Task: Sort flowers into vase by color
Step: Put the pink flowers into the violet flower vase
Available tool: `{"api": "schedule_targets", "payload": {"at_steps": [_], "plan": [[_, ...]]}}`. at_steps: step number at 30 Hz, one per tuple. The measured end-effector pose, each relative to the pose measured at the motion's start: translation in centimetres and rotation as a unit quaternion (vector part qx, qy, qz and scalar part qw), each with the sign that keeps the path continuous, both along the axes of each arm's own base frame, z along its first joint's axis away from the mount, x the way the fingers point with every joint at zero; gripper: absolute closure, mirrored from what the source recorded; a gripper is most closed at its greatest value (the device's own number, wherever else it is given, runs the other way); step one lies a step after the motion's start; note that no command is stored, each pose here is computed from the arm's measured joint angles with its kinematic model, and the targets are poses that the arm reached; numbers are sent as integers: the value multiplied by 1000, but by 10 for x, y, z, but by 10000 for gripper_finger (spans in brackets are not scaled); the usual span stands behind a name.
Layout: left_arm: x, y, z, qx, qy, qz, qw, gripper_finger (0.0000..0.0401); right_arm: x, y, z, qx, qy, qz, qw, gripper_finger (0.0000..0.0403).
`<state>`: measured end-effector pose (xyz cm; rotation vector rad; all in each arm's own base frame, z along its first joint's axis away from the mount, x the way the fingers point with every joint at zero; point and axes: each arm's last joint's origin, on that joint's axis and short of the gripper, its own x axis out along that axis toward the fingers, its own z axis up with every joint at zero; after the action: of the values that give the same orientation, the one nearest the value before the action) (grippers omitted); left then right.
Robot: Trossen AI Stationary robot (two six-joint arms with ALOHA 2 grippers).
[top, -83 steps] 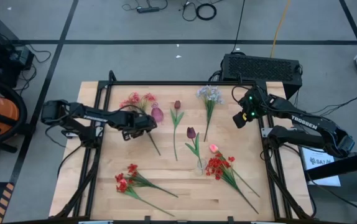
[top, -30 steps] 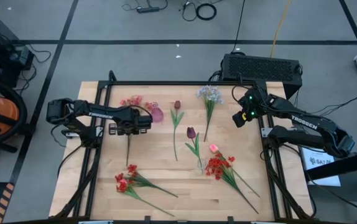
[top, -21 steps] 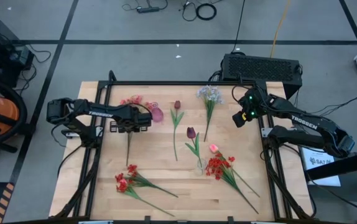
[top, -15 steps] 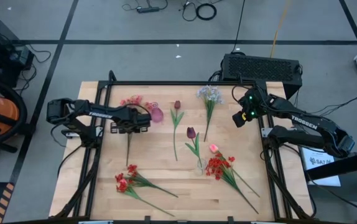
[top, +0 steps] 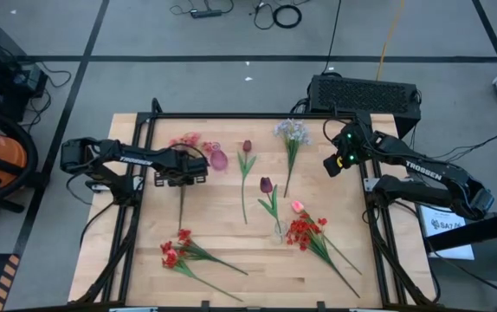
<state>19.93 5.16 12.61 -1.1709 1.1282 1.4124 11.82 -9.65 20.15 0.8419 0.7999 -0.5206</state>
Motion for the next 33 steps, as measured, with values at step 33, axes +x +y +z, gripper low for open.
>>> {"api": "schedule_targets", "payload": {"at_steps": [33], "plan": [[-63, -35, 125, 279, -286, -113, 910, 398, 0, 0, 0, -12, 1, 14, 1000, 403]]}}
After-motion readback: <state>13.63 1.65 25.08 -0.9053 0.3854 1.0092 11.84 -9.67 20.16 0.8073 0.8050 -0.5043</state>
